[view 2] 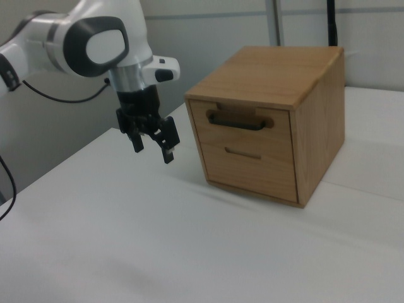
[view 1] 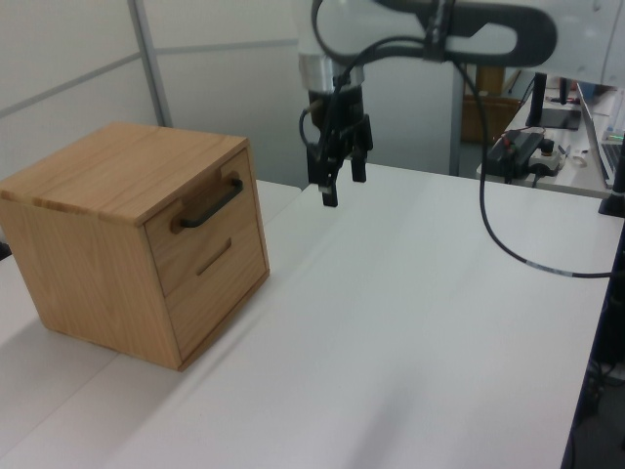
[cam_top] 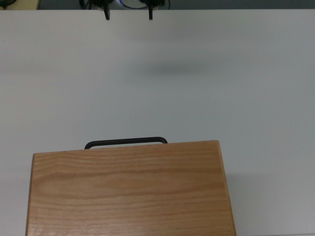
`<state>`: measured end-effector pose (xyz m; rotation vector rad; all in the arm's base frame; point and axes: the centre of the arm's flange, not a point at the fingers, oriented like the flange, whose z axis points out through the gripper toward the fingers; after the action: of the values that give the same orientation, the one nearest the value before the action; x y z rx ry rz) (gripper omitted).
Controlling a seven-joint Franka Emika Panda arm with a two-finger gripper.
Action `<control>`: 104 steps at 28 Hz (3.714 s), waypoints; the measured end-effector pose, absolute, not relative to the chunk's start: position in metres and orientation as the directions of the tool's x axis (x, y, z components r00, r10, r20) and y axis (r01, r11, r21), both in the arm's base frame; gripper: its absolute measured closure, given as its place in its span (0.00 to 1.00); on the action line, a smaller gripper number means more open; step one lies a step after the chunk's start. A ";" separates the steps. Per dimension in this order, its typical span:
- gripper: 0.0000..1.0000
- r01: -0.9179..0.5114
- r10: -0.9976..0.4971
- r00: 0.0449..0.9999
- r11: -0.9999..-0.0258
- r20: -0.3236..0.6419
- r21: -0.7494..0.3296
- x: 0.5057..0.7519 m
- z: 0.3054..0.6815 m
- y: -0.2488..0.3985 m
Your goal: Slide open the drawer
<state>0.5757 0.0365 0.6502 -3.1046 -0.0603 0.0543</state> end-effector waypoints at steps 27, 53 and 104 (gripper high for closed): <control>0.00 0.025 0.028 0.999 -0.997 -0.046 -0.067 0.553 0.647 0.002; 0.00 0.196 0.198 0.974 -0.980 -0.114 -0.031 0.545 0.635 -0.031; 0.00 -0.813 -0.840 0.522 -0.542 0.145 -0.214 0.633 0.598 0.036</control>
<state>0.6328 0.0361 0.5979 -2.6353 1.4376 -0.3500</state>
